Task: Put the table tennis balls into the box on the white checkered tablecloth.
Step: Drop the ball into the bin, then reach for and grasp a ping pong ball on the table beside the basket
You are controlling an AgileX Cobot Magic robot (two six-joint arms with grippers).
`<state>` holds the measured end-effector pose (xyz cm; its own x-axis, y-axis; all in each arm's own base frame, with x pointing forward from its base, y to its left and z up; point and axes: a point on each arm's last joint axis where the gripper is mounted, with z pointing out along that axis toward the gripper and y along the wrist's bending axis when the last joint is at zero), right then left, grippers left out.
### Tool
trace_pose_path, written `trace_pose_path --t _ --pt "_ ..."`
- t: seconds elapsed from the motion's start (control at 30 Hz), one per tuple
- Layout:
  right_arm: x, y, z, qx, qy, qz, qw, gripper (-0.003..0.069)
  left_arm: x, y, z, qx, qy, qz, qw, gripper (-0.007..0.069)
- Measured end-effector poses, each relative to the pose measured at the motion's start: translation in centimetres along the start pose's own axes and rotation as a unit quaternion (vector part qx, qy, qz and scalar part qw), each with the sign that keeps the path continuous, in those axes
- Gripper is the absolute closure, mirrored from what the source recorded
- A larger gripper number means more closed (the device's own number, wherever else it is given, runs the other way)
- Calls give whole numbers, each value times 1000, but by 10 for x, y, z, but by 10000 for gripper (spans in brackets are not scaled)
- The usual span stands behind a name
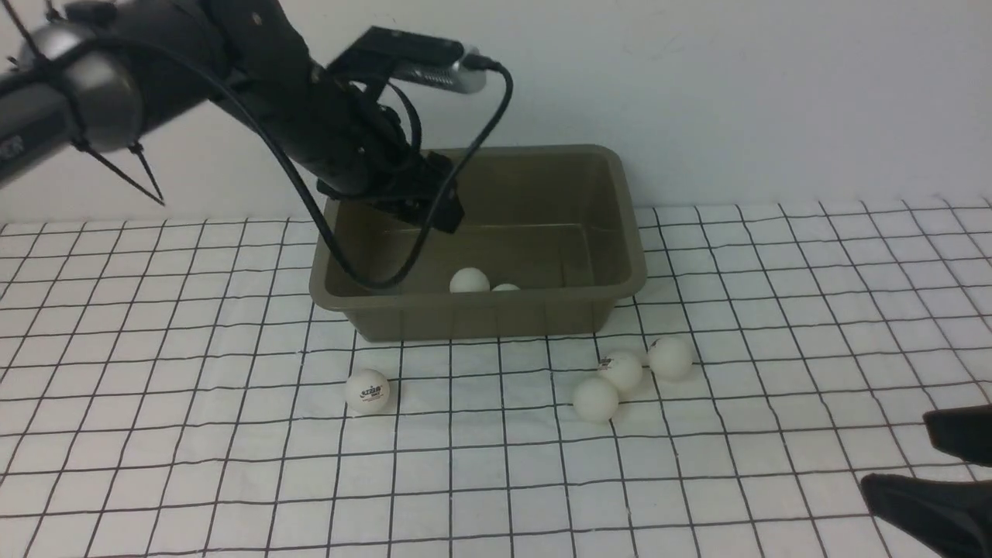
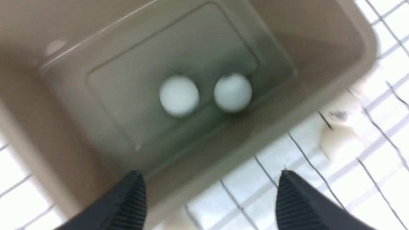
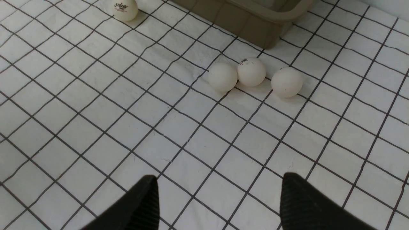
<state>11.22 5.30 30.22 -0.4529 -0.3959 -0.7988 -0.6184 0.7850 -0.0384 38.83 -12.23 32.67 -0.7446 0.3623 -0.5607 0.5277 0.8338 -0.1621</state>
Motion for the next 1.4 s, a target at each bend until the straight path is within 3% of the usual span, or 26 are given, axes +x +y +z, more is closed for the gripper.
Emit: trace_pose_path --t 0.27,0.4,0.53,0.93,1.1,1.3,1.4 --pt "0 0 0 -2 -2 2 1000 198 18 -20 -118 -42 -38 5 998 296" --pt "-1 2 0 -9 -8 2 1000 198 39 -29 -155 -81 -59 1 995 316" --pt "-2 2 0 -13 -12 4 1000 198 66 -38 -163 -95 -101 -6 990 316" --pt "-2 3 0 -15 -11 4 1000 198 138 -31 -102 -109 -184 -64 975 316" --pt "-2 3 0 -17 -9 3 1000 198 179 -12 -38 -127 -172 -97 972 316" --pt "-2 3 0 -17 -9 -6 1000 198 177 -11 1 -122 -131 -49 983 292" --pt "-1 3 0 -18 -8 -7 1000 198 174 -13 22 -113 -108 -23 987 232"
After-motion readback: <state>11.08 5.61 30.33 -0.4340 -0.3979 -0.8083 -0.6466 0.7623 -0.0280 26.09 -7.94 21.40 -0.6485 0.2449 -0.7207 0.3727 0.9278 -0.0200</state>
